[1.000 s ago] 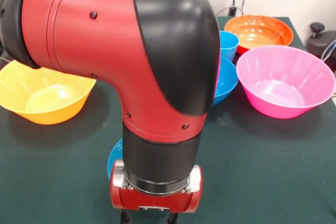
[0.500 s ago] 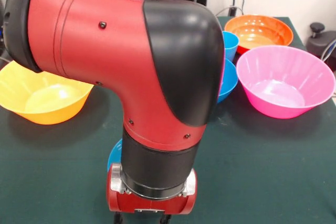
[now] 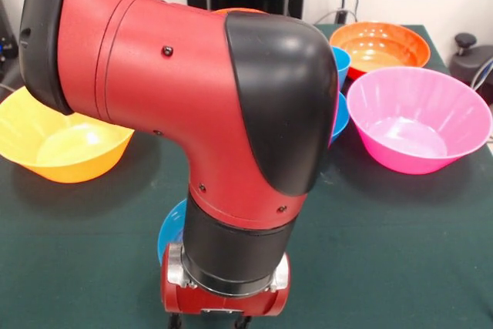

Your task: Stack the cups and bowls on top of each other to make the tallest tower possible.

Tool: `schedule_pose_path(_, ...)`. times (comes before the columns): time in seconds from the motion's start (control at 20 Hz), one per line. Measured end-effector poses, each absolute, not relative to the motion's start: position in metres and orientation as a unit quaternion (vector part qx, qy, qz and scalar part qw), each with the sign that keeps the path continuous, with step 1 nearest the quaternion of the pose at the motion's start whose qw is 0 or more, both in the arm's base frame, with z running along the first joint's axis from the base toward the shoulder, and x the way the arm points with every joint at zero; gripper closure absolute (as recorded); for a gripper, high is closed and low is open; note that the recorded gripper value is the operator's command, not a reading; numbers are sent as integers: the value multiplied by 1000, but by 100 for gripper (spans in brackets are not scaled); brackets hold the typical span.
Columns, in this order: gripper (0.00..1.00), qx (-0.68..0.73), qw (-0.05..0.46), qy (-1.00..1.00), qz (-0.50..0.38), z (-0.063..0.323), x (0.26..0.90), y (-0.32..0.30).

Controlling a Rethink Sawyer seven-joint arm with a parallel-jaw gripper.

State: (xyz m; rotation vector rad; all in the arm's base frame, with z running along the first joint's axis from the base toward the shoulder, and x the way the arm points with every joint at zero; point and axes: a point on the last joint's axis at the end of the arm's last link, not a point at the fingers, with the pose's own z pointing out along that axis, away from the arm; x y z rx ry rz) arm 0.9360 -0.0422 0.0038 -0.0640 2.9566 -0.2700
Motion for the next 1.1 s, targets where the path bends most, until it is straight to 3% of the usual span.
schedule_pose_path(0.7, 0, -23, 25, 996, -77, 2, 918, -32)
schedule_pose_path(1.1, 0, -37, 5, 995, -90, 24, 911, -24)
